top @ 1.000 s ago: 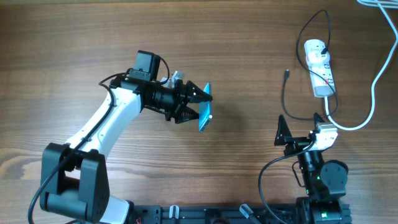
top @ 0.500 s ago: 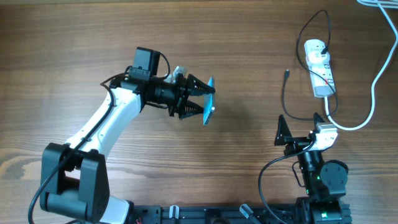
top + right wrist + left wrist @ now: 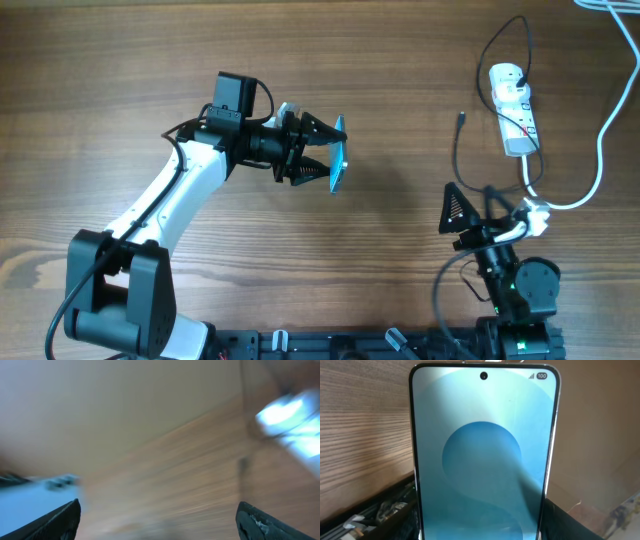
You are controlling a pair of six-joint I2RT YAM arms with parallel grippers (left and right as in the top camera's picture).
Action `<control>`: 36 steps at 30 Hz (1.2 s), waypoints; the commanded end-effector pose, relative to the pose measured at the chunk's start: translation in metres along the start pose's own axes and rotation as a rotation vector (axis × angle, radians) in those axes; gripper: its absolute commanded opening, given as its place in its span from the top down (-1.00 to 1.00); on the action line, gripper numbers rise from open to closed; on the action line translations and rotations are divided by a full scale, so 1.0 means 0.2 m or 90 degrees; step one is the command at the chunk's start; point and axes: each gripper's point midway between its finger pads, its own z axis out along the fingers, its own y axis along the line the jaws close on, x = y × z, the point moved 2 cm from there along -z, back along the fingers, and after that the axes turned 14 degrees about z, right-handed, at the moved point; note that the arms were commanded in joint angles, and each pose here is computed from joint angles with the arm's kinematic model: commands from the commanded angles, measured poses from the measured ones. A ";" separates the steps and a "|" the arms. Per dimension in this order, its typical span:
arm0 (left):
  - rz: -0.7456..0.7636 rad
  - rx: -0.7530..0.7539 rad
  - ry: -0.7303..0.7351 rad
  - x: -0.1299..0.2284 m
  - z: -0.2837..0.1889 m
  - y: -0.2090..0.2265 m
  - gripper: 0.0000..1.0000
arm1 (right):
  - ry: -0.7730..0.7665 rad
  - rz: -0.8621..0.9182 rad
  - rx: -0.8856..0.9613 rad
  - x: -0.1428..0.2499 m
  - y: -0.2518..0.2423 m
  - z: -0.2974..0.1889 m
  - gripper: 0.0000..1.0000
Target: Plug charger to phone and switch on socket
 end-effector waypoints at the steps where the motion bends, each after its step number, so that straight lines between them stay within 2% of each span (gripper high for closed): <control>1: -0.007 0.024 -0.012 0.01 -0.04 -0.12 0.11 | 0.227 0.370 -0.068 0.23 0.15 -0.04 -0.99; 4: 0.000 0.038 -0.021 -0.02 -0.04 -0.15 0.04 | 0.341 0.373 -0.091 0.34 0.20 -0.10 -0.99; 9: 0.006 0.039 -0.030 -0.03 -0.04 -0.16 0.04 | 0.347 0.323 -0.088 0.36 0.17 -0.09 -0.99; 13: 0.012 0.029 -0.047 -0.05 -0.04 -0.15 0.05 | 0.330 0.115 -0.133 0.37 0.15 -0.08 -0.88; 17: 0.053 -0.014 -0.111 -0.13 -0.05 -0.10 0.03 | 0.316 0.034 -0.160 0.35 0.18 -0.08 -0.89; 21: 0.087 -0.055 -0.164 -0.19 -0.06 -0.06 0.06 | 0.315 0.023 -0.167 0.32 0.24 -0.09 -0.94; 25: 0.124 -0.122 -0.231 -0.27 -0.10 0.01 0.07 | 0.344 -0.001 -0.127 0.28 0.29 -0.13 -0.93; 31: 0.170 -0.145 -0.238 -0.27 -0.11 0.02 0.07 | 0.388 -0.058 -0.065 0.20 0.40 -0.17 -0.94; 36: 0.217 -0.143 -0.253 -0.22 -0.16 -0.06 0.06 | 0.444 -0.071 -0.021 0.15 0.47 -0.18 -0.93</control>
